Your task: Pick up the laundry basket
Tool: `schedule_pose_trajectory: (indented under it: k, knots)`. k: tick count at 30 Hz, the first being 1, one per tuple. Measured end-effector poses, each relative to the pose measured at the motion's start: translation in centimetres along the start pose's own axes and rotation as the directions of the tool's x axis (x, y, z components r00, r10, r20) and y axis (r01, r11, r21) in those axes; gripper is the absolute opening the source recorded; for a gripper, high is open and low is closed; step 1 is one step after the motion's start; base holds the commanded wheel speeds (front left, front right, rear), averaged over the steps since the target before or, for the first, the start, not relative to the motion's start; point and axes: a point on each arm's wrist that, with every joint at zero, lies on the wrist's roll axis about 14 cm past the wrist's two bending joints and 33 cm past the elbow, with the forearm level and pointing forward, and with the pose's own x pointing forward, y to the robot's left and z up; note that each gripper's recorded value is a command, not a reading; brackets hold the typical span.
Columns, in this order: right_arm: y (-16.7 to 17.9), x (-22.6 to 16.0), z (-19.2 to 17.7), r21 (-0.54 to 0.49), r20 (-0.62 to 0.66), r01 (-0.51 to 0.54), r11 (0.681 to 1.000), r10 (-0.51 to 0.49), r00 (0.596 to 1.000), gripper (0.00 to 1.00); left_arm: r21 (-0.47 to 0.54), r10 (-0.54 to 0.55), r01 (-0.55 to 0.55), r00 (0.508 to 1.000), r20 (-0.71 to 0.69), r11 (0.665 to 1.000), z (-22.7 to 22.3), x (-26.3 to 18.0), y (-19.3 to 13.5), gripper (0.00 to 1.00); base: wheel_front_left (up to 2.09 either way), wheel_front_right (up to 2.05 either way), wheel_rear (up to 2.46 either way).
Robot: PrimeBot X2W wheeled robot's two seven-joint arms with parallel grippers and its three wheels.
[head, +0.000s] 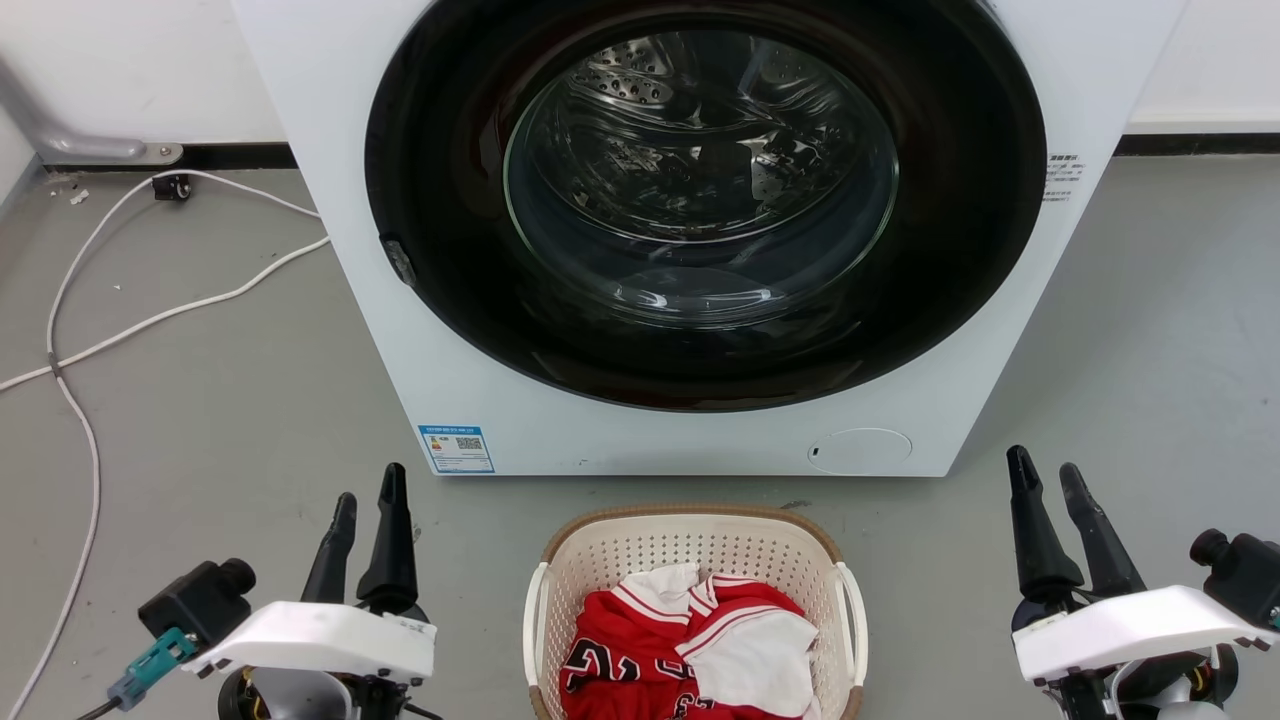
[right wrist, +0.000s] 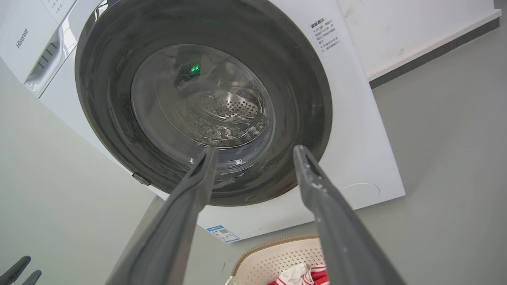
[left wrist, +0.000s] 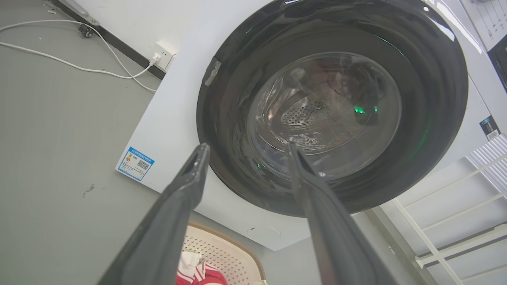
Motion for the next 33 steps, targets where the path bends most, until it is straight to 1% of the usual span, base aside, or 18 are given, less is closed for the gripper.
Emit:
schedule_pose_trajectory:
  k: [7, 15, 25, 33]
  knots:
    - [0.4, -0.2, -0.1, -0.103, 0.001, -0.019, 0.995, 0.019, 1.0, 1.0, 0.109, -0.015, 0.015, 1.0, 0.002, 0.994, -0.3, -0.2, -0.5, 1.0, 0.0, 0.0, 0.0]
    - [1.0, -0.3, -0.2, -0.208, 0.003, -0.042, 0.977, 0.043, 0.999, 1.0, 0.208, -0.031, 0.029, 0.999, 0.007, 0.978, -0.4, -0.5, -0.8, 1.0, 0.0, 0.0, 0.0]
    - [1.5, -0.6, -0.4, -0.321, 0.001, -0.065, 0.945, 0.069, 0.998, 1.0, 0.3, -0.063, 0.051, 0.998, 0.031, 0.953, 0.1, -0.7, -1.4, 1.0, 0.0, 0.0, 0.0]
    - [1.7, -0.8, -0.5, -0.399, -0.001, -0.078, 0.914, 0.085, 0.996, 1.0, 0.372, -0.085, 0.063, 0.996, 0.041, 0.926, 0.3, -1.0, -1.4, 1.0, 0.0, 0.0, 0.0]
